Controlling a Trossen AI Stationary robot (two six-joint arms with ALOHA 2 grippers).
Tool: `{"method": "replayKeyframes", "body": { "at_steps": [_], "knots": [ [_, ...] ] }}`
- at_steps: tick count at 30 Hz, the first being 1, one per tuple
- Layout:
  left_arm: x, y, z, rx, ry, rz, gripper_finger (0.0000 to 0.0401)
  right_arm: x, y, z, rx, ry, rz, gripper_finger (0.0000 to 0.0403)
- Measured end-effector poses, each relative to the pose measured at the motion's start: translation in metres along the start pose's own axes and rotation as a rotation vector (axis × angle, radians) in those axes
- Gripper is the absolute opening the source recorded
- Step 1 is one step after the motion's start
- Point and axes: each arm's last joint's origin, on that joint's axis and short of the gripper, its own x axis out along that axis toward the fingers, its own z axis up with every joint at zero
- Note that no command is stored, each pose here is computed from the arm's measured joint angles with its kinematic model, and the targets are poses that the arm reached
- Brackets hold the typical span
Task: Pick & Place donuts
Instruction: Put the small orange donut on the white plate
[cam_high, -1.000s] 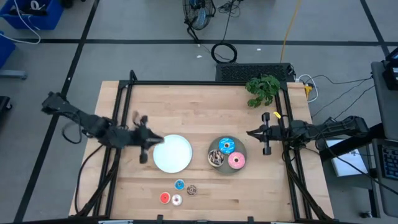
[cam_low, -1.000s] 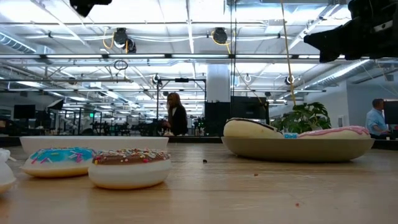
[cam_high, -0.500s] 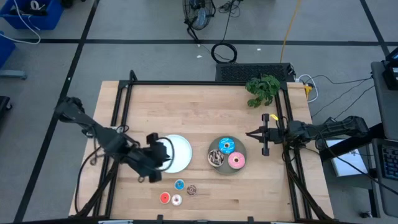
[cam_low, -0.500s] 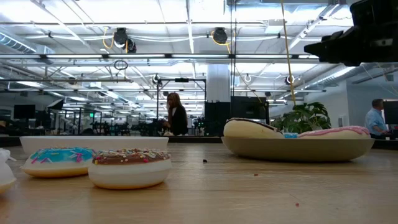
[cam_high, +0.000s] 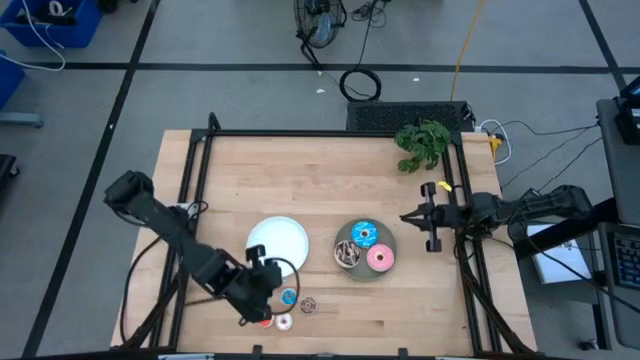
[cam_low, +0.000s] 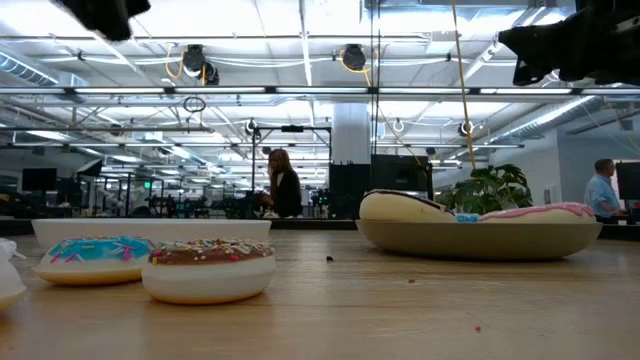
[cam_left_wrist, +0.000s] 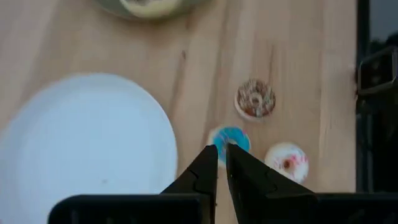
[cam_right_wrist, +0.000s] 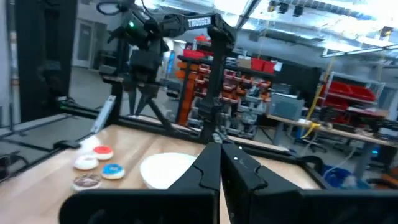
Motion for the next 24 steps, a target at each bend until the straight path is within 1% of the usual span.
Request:
{"method": "replayKeyframes", "body": {
  "at_steps": [4, 7, 11, 13, 15, 19, 21, 24],
  "knots": [
    [0.016, -0.007, -0.007, -0.019, 0.091, -0.027, 0.0042, 0.000, 0.001, -0.001, 0.017, 0.015, 0.010, 0.0000],
    [0.025, -0.014, -0.014, -0.013, 0.137, -0.034, 0.0042, 0.000, 0.001, -0.002, 0.036, 0.017, 0.010, 0.0000],
    [0.035, -0.018, -0.011, -0.019, 0.101, -0.053, 0.0044, 0.000, 0.001, -0.002, 0.035, 0.019, 0.011, 0.0000],
    [0.041, -0.019, -0.003, -0.014, 0.062, -0.092, 0.0053, 0.000, 0.001, -0.002, 0.035, 0.021, 0.011, 0.0000],
    [0.047, -0.021, 0.003, 0.001, 0.036, -0.135, 0.0071, 0.000, 0.001, -0.002, 0.035, 0.020, 0.011, 0.0000],
    [0.068, -0.017, 0.009, 0.043, 0.085, -0.198, 0.0127, 0.000, 0.001, -0.002, 0.013, 0.020, 0.011, 0.0000],
    [0.078, -0.011, 0.014, 0.042, 0.103, -0.211, 0.0157, 0.000, 0.001, -0.002, 0.008, 0.019, 0.012, 0.0000],
    [0.091, -0.001, 0.023, 0.025, 0.132, -0.278, 0.0187, 0.000, 0.001, -0.002, 0.009, 0.023, 0.012, 0.0000]
  ]
}}
